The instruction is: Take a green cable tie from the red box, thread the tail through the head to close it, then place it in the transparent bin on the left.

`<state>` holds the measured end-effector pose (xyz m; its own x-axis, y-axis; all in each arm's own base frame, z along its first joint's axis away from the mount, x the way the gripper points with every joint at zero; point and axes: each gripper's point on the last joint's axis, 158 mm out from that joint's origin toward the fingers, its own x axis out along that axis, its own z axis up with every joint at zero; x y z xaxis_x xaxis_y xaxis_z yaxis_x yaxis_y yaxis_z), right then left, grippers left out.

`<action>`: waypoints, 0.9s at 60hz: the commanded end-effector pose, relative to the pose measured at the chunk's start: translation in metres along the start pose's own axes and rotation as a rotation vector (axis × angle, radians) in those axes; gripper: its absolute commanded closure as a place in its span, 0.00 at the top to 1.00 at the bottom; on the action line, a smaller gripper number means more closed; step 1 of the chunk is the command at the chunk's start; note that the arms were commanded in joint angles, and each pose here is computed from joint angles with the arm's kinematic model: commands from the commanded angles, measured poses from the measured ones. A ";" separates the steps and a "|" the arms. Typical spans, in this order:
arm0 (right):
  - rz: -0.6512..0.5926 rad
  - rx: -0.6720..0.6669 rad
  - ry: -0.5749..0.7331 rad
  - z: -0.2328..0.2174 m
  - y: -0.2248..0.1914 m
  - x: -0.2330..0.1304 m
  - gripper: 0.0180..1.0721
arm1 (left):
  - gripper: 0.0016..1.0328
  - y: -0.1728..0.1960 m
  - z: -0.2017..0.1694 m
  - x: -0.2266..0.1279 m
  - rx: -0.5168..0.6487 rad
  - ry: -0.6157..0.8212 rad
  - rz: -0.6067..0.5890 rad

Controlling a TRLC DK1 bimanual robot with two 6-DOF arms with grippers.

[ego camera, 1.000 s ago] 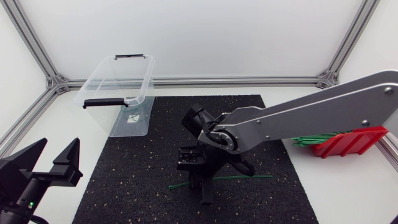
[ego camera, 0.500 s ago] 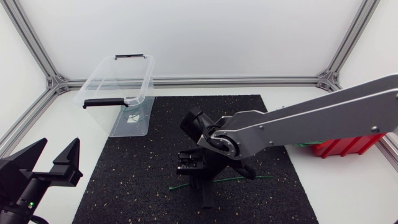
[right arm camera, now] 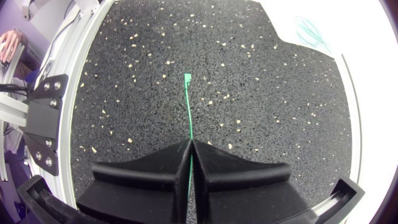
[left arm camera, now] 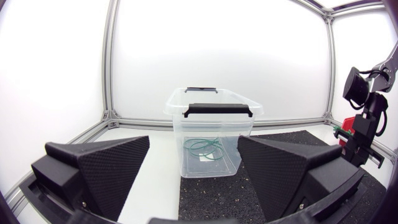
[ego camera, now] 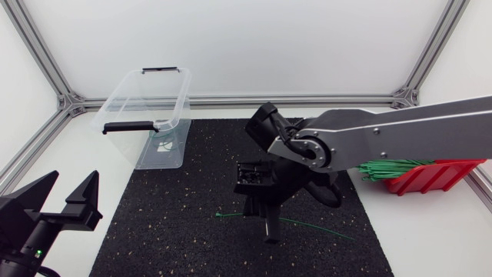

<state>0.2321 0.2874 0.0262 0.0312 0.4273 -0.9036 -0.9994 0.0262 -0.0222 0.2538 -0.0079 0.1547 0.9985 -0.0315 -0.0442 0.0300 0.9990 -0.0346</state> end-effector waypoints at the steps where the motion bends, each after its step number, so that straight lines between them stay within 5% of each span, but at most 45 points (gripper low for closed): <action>1: -0.019 0.019 -0.060 0.013 -0.013 -0.024 0.05 | 0.96 -0.002 -0.020 0.002 -0.028 0.041 -0.011; 31: -0.010 0.209 -0.360 0.034 -0.053 -0.127 0.05 | 0.96 -0.009 0.014 -0.001 -0.014 -0.045 -0.038; 47: -0.010 0.226 -0.405 0.034 -0.050 -0.148 0.05 | 0.89 -0.018 0.022 0.022 0.002 0.173 -0.089; 54: -0.022 0.243 -0.434 0.035 -0.052 -0.160 0.05 | 0.79 -0.023 0.034 0.034 -0.015 0.256 -0.133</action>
<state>0.2767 0.2530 0.1695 0.0814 0.7430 -0.6643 -0.9719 0.2069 0.1124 0.2770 -0.0299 0.1663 0.9486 -0.1547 -0.2760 0.1417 0.9877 -0.0666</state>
